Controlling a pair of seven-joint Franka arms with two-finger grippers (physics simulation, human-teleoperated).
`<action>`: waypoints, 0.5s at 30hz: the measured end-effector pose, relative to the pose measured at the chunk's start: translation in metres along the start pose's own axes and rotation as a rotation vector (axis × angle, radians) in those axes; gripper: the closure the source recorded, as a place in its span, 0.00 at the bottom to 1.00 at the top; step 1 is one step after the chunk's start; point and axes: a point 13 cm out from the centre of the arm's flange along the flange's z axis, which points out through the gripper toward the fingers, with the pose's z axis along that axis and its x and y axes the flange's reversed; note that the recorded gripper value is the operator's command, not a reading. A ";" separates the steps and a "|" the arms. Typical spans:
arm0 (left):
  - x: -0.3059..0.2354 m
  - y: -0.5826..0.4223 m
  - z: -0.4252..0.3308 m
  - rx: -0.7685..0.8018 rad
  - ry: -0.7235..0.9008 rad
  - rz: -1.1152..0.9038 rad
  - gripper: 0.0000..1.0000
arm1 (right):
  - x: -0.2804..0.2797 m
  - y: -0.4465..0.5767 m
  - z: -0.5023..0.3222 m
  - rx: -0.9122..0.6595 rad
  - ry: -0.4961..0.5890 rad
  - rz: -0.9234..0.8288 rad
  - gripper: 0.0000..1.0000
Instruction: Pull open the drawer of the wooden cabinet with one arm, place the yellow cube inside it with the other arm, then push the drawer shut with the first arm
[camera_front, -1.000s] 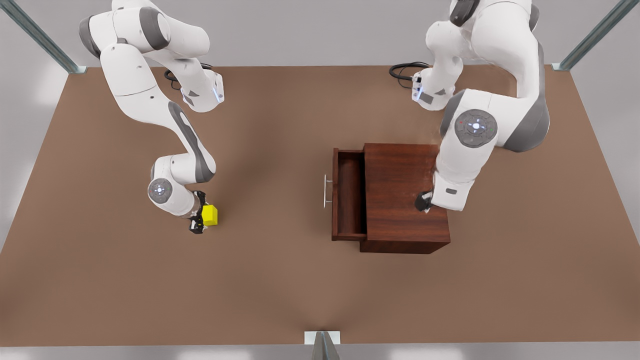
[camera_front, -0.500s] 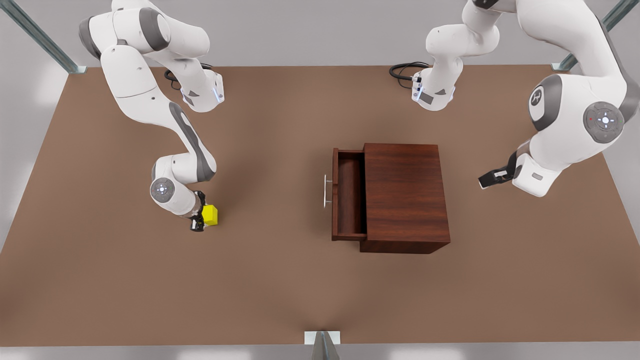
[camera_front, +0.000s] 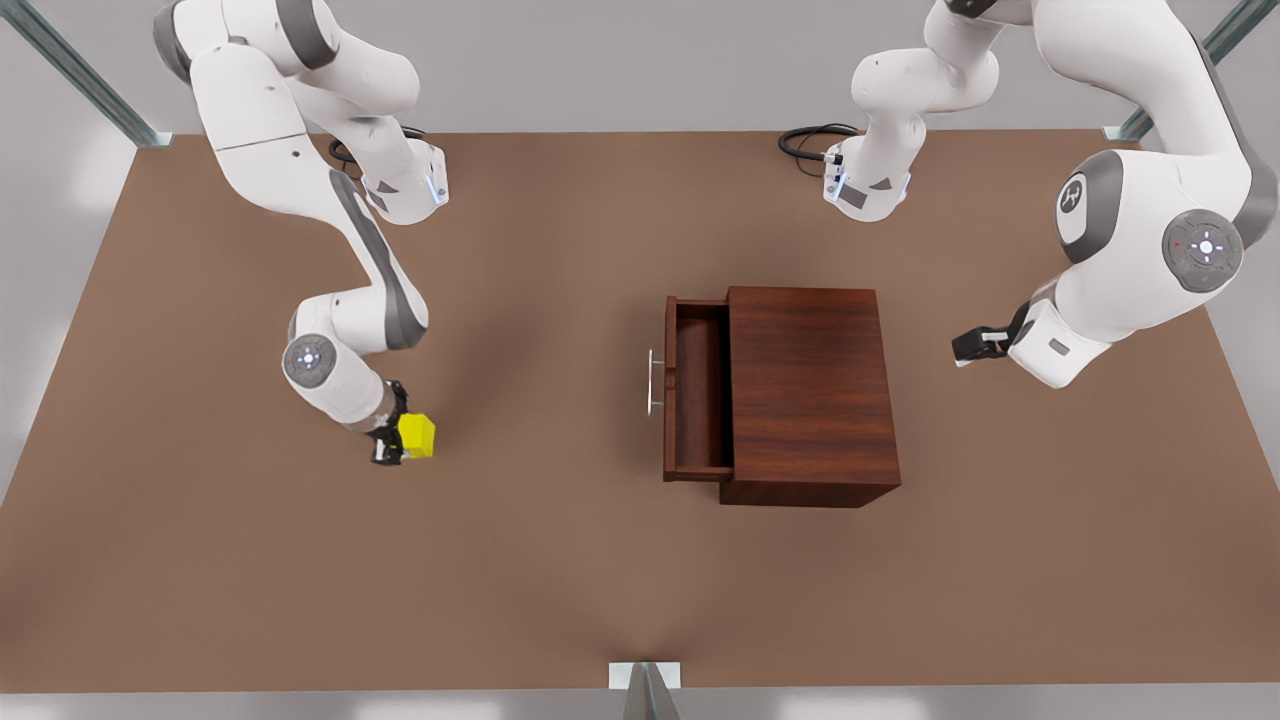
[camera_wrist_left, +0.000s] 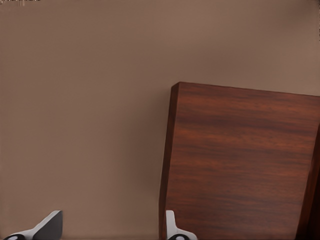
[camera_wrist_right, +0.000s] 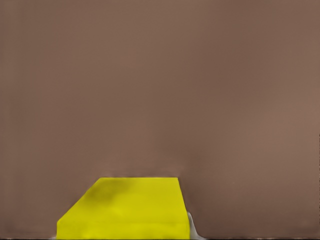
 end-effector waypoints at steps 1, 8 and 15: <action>0.000 0.000 0.000 0.000 0.000 0.009 0.00 | 0.012 0.007 -0.013 -0.007 0.013 0.001 0.32; 0.001 -0.003 0.000 0.000 0.001 0.059 0.00 | 0.112 0.033 -0.100 -0.005 0.088 -0.030 0.33; 0.004 -0.003 -0.004 -0.001 0.001 0.084 0.00 | 0.230 0.013 -0.159 0.059 0.127 -0.075 0.33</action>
